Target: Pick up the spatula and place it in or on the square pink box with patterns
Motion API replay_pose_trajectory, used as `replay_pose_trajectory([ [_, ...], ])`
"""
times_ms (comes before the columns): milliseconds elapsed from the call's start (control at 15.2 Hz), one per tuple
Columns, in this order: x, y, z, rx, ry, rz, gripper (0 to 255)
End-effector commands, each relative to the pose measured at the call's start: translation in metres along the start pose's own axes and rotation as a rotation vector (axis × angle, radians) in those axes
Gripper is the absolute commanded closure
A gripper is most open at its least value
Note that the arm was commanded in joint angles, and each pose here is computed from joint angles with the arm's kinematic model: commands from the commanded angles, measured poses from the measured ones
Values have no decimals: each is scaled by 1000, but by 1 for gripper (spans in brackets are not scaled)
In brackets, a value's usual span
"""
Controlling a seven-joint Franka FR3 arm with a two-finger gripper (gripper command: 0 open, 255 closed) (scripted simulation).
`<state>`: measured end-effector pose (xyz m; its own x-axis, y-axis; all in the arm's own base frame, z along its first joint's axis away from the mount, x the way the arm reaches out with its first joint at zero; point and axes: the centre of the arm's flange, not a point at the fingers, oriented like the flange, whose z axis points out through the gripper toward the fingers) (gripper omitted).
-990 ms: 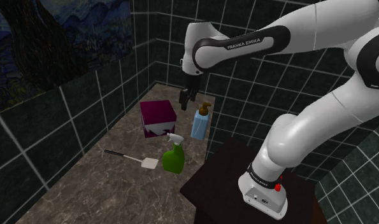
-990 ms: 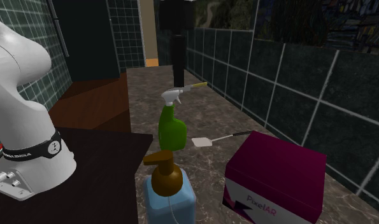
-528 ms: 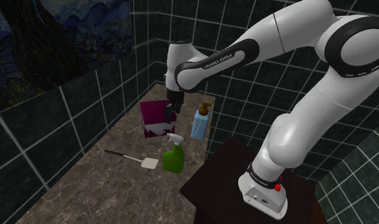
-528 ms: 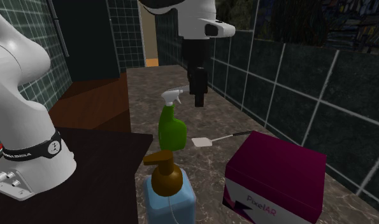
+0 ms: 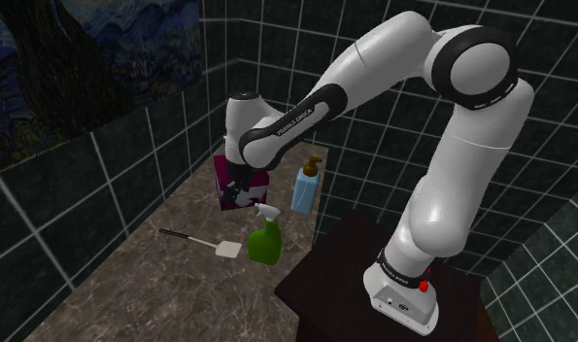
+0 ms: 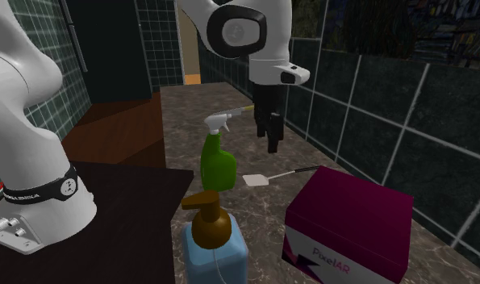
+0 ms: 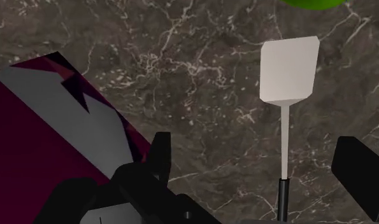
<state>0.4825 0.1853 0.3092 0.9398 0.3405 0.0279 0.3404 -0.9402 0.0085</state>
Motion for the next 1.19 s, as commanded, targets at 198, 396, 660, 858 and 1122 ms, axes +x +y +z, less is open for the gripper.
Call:
replay_pose_trajectory([
  [198,37,-29,45,6,15,-40,0],
  [396,58,-46,72,9,24,-64,0],
  [660,85,-71,108,13,35,-95,0],
  [858,95,-80,126,14,39,-107,0],
  [1122,96,-80,147,14,39,-107,0],
])
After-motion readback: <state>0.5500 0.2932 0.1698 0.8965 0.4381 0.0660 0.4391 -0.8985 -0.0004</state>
